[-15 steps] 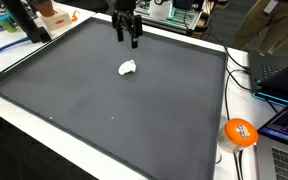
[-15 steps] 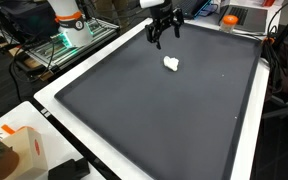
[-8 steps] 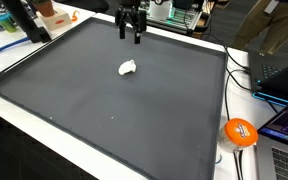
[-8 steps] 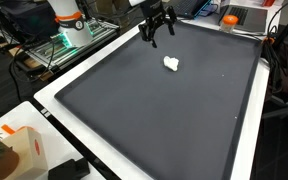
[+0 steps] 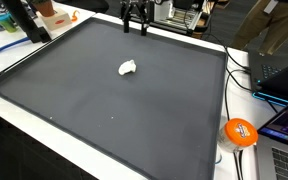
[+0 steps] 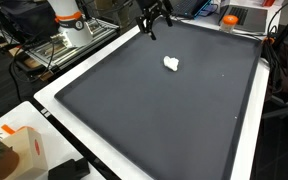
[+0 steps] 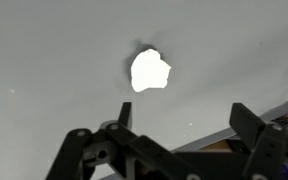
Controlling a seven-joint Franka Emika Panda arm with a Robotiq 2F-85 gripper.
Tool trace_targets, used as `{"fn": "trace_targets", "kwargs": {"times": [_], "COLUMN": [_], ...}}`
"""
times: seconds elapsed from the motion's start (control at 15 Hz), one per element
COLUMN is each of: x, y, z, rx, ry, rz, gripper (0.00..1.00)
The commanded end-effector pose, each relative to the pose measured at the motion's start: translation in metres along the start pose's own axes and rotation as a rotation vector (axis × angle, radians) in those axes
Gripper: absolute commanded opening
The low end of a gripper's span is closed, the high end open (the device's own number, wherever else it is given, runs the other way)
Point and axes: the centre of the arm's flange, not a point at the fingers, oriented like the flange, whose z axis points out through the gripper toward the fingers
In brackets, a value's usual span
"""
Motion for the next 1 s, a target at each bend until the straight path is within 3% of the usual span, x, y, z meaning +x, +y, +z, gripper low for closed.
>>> {"fn": "trace_targets", "kwargs": {"times": [0.0, 0.27, 0.33, 0.47, 0.6, 0.93], "x": [-0.003, -0.001, 0.006, 0.019, 0.030, 0.038], "y": [0.000, 0.002, 0.005, 0.023, 0.039, 0.010], "z": [-0.002, -0.005, -0.013, -0.028, -0.032, -0.023], "rx": [0.003, -0.002, -0.038, -0.054, -0.104, -0.344], "ry": [-0.010, -0.042, -0.067, -0.189, -0.252, -0.184], "rz": [-0.001, 0.010, 0.002, 0.000, 0.018, -0.016], "gripper": [1.00, 1.00, 1.00, 1.00, 1.00, 1.00]}}
